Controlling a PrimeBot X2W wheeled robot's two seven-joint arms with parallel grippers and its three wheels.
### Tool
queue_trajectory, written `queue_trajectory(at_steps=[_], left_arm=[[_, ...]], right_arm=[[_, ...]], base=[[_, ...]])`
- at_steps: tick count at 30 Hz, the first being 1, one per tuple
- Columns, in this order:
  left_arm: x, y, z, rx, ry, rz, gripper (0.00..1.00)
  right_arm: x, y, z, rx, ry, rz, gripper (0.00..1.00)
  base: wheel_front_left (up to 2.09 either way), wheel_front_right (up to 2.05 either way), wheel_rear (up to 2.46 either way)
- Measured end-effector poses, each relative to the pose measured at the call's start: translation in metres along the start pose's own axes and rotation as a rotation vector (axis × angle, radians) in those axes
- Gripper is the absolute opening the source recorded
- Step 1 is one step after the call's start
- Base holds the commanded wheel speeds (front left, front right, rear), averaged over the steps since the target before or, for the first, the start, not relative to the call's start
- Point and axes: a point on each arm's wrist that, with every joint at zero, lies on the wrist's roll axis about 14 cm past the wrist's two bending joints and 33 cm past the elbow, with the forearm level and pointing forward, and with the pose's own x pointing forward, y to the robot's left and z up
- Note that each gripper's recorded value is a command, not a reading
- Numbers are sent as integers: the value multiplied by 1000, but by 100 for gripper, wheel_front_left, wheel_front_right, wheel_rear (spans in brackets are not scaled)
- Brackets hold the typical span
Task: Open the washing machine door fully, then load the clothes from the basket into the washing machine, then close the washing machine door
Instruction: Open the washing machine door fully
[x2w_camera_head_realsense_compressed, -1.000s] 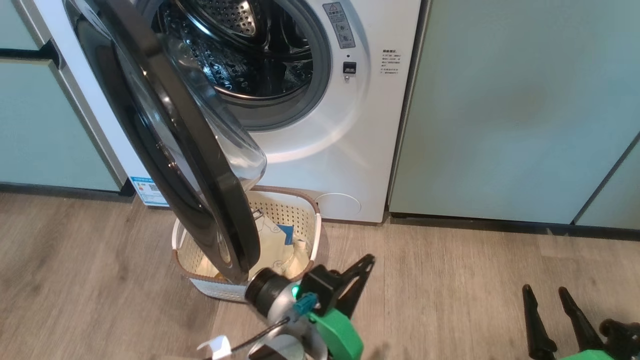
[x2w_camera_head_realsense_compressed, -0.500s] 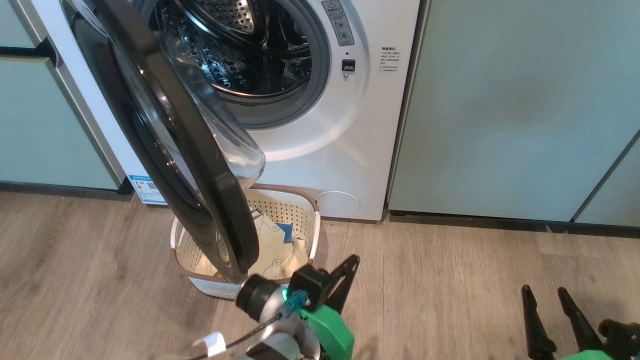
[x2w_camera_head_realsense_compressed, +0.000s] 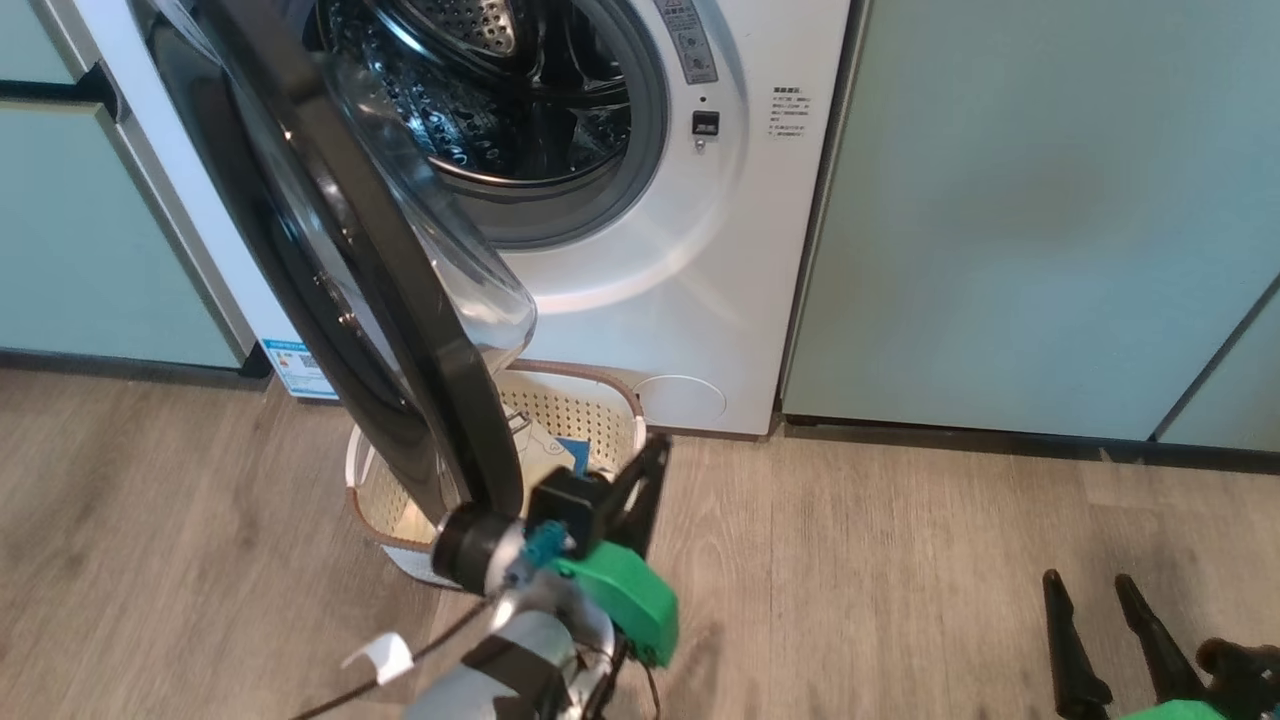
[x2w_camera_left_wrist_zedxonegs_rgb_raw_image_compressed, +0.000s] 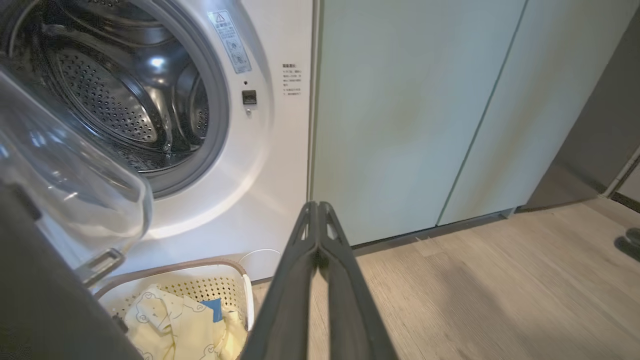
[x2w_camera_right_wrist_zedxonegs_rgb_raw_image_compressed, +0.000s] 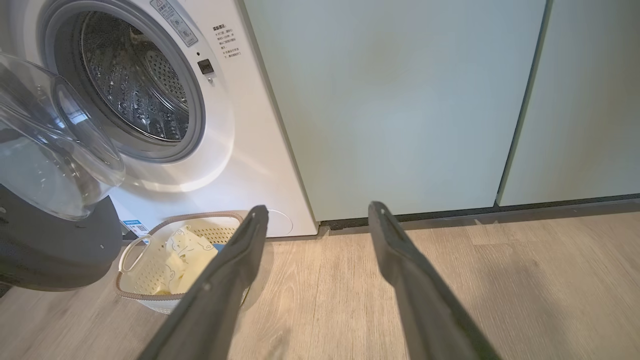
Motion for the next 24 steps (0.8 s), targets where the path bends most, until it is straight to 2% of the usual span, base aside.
queue_trajectory(at_steps=[13,24], left_arm=[[1,52,7,-23,-20,162,0],[-3,77,7,-41,-24,245,0]], right_arm=[[5,4,-5,-1,18,16,100],[9,10,-9,-1,34,34,100]], base=[[0,0,0],[0,0,0]])
